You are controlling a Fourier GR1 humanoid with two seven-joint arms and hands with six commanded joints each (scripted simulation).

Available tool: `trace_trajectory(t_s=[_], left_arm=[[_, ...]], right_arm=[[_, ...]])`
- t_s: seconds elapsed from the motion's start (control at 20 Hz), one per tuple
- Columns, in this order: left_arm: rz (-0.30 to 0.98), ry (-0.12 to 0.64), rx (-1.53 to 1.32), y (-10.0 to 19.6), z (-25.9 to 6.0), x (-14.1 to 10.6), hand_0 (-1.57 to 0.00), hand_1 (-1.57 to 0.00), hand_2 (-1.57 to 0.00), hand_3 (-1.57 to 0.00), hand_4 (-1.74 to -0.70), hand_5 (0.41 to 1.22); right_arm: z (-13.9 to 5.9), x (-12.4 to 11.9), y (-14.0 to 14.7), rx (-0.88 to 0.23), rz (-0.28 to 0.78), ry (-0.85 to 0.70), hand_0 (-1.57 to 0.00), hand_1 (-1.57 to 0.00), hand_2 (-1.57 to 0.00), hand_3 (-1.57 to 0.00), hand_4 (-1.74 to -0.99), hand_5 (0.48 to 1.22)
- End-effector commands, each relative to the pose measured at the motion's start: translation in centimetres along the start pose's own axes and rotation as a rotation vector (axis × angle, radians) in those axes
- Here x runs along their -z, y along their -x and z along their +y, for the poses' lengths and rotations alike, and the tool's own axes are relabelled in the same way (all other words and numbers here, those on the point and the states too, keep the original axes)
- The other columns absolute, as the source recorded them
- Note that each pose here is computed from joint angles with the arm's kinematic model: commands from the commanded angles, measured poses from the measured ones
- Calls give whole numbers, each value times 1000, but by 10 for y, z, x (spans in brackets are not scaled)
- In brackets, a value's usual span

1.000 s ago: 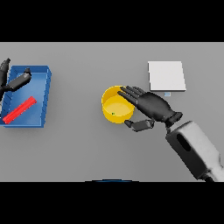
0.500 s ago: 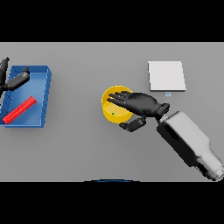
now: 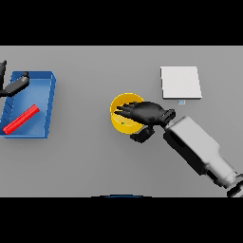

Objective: Pick up the red beaker and tilt it to pour out 1 green nut into yellow bowl. Pick up the yellow bowl and place it on the metallic measuring scale.

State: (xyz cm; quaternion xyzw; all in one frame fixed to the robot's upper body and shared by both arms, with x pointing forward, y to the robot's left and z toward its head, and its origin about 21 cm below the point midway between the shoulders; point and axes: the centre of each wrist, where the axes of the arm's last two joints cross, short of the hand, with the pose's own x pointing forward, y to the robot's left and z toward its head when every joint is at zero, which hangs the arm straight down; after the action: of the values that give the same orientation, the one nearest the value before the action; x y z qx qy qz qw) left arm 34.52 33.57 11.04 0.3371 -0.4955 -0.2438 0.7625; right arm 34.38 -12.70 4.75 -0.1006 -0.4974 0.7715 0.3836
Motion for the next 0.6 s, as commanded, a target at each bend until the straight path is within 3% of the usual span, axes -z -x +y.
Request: trace_trajectory(t_s=[0.0, 0.2, 0.25, 0.35, 0.4, 0.55], left_arm=[[-1, 4, 0, -2, 0, 0, 1, 1, 1, 1, -795, 732], [-6, 2, 6, -6, 0, 1, 1, 1, 1, 1, -792, 725], [-3, 3, 0, -2, 0, 0, 1, 1, 1, 1, -792, 723], [-7, 0, 0, -2, 3, -1, 1, 1, 1, 1, -793, 723], [-11, 1, -1, -2, 3, -2, 1, 1, 1, 1, -795, 725], [-3, -10, -3, -4, 8, -3, 1, 1, 1, 1, -799, 728]], right_arm=[[-1, 3, -2, -8, 8, -11, 1, 1, 1, 1, -1304, 703], [0, 6, -5, -27, 27, -33, -16, -40, -68, -94, -1339, 784], [0, 12, -10, -42, 31, -38, -93, -107, -133, -160, -1362, 820], [-1, 8, -5, -52, 23, -56, -508, -437, -388, -359, -1425, 964], [2, 4, -3, -45, 21, -68, -721, -664, -624, -472, -1488, 1016], [-3, 4, -4, -34, 20, -115, -1136, -1107, -1086, -867, -1604, 1116]])
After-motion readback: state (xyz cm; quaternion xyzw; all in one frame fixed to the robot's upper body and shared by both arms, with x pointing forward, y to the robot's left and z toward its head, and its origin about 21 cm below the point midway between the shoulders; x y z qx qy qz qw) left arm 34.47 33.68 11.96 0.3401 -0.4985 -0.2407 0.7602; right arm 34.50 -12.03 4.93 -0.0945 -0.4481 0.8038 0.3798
